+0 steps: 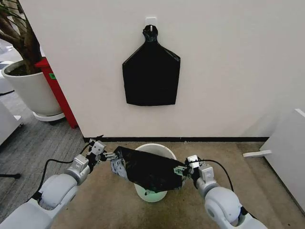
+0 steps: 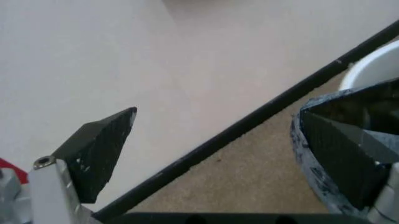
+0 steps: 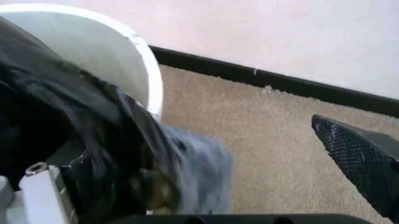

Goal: Place the garbage bag over the trash bin.

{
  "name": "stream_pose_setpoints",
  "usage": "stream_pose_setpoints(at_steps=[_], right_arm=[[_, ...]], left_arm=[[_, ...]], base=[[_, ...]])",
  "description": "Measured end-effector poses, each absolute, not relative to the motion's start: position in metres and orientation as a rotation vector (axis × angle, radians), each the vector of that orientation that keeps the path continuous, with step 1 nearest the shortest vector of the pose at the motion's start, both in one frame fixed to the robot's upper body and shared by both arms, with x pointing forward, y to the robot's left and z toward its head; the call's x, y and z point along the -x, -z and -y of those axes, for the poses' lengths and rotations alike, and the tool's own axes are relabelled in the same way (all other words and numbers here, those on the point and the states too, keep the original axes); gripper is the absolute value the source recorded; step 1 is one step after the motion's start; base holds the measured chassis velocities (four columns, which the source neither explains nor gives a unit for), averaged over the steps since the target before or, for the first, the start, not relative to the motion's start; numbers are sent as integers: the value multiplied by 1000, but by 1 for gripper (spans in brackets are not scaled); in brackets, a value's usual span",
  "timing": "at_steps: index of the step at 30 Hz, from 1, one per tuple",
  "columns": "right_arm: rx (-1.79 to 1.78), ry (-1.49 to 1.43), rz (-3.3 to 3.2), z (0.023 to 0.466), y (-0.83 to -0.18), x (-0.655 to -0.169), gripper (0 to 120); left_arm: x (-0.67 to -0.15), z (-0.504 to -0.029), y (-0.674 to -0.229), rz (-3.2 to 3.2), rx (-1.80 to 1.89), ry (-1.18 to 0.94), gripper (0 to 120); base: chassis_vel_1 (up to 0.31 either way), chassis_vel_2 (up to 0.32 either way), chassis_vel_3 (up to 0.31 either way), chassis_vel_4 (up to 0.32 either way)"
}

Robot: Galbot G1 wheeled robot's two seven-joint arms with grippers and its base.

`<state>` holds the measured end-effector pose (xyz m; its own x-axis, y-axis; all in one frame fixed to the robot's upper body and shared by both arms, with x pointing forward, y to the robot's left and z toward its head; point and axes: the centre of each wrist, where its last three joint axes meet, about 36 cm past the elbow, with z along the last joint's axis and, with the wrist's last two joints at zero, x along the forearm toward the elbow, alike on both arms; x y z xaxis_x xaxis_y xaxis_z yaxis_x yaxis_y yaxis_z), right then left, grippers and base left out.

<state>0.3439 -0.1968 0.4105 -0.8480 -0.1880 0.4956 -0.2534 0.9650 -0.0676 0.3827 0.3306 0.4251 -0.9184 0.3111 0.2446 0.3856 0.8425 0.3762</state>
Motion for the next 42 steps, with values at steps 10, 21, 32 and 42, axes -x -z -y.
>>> stream_pose_setpoints(at_steps=[10, 21, 32, 42], right_arm=[[-342, -98, 2588, 187, -409, -335, 100], [-311, 186, 2536, 192, -443, -315, 100], [-275, 782, 2315, 229, -453, -321, 100], [-444, 876, 2327, 261, -434, -308, 100]], left_arm=[[-380, -343, -396, 2814, 548, 640, 100], [-353, -334, -394, 2817, 613, 557, 100], [-350, -369, -371, 2954, 731, 86, 100], [-348, -415, -377, 2975, 820, -190, 100]], base=[[0, 0, 0, 0], [0, 0, 0, 0], [0, 0, 0, 0], [0, 0, 0, 0]])
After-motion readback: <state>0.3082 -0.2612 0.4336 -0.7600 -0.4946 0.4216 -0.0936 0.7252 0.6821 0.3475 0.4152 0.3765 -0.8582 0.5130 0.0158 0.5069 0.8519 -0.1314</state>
